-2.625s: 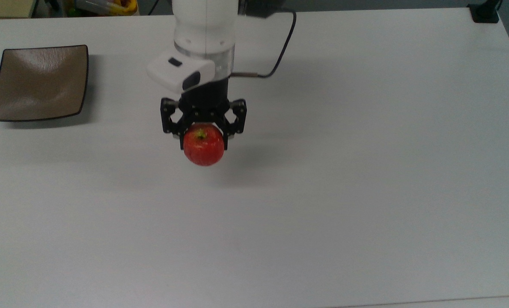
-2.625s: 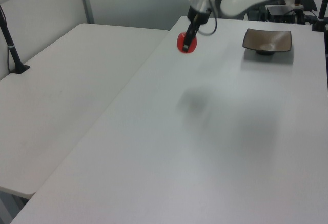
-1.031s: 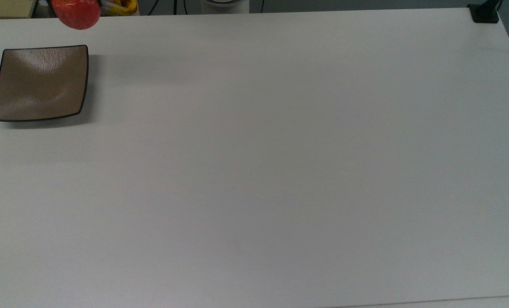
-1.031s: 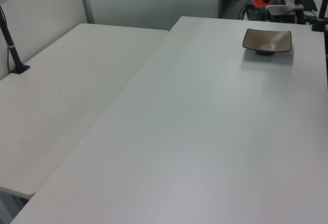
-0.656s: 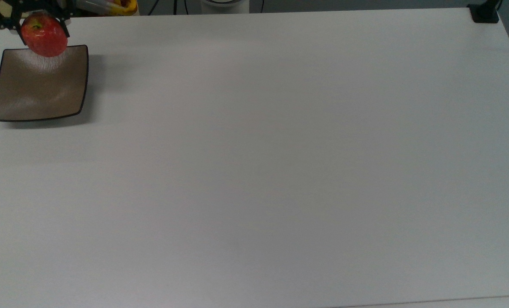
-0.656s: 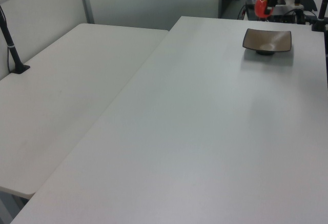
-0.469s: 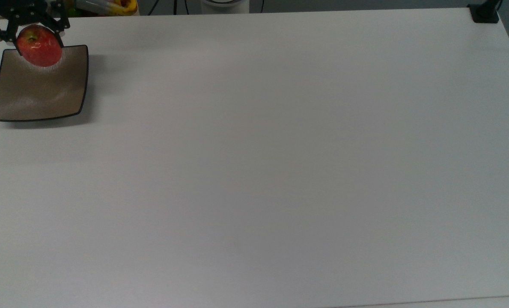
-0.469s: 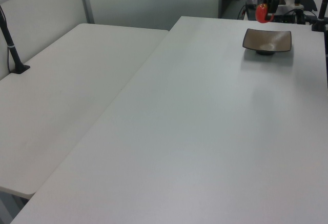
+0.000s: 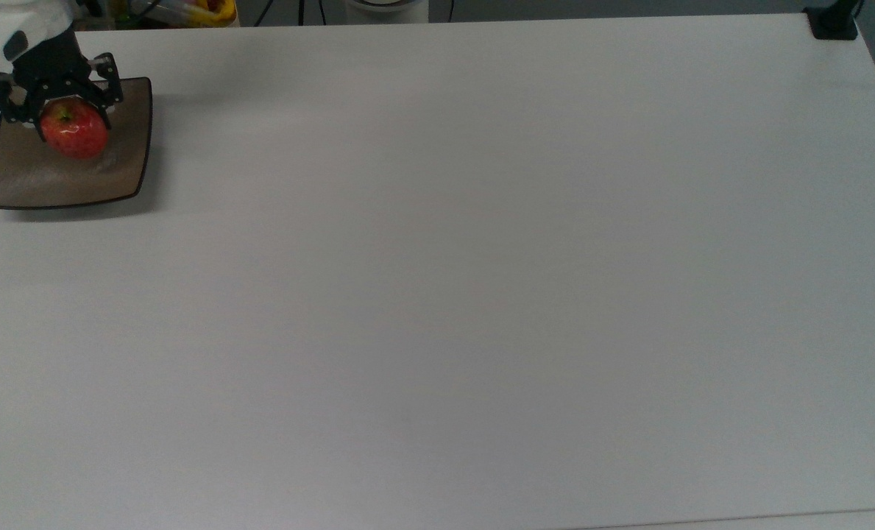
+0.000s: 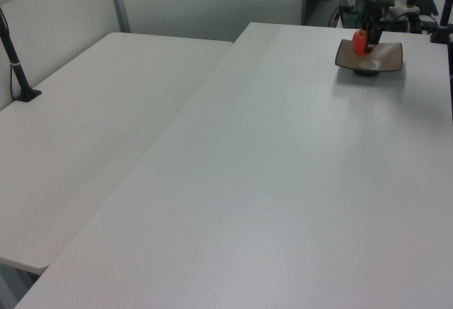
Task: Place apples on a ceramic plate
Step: 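Carry the apple over the brown square plate and lower it, then open the gripper to release the apple onto the plate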
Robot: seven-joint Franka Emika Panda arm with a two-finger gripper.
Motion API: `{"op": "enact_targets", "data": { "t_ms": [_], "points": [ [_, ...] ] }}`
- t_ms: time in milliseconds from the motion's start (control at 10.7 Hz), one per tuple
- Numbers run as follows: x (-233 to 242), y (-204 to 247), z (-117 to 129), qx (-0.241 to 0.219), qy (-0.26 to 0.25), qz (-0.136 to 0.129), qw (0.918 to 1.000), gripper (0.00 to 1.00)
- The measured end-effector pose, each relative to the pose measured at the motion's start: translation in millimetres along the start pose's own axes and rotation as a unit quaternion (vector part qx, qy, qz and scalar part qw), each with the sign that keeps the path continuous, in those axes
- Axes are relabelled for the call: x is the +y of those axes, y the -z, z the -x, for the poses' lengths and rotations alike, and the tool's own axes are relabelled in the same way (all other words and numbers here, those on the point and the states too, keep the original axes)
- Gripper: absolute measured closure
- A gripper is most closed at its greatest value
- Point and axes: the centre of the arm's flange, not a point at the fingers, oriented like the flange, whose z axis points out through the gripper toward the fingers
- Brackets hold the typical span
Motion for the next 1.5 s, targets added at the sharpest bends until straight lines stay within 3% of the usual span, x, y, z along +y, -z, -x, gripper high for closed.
{"op": "enact_targets", "data": {
  "t_ms": [469, 656, 844, 1031, 1219, 1500],
  "points": [
    [4, -33, 5, -0.015, 0.006, 0.014, 0.9998, 0.22],
    [3, -38, 5, -0.018, 0.006, 0.014, 0.9997, 0.16],
    [3, -39, 5, -0.018, 0.006, 0.013, 0.9997, 0.00],
    [5, -36, 4, -0.016, -0.001, 0.016, 0.9997, 0.00],
    [11, -15, -3, 0.000, -0.049, 0.031, 0.9983, 0.00],
    [0, 64, -43, 0.053, -0.138, 0.041, 0.9882, 0.00]
  ]
}}
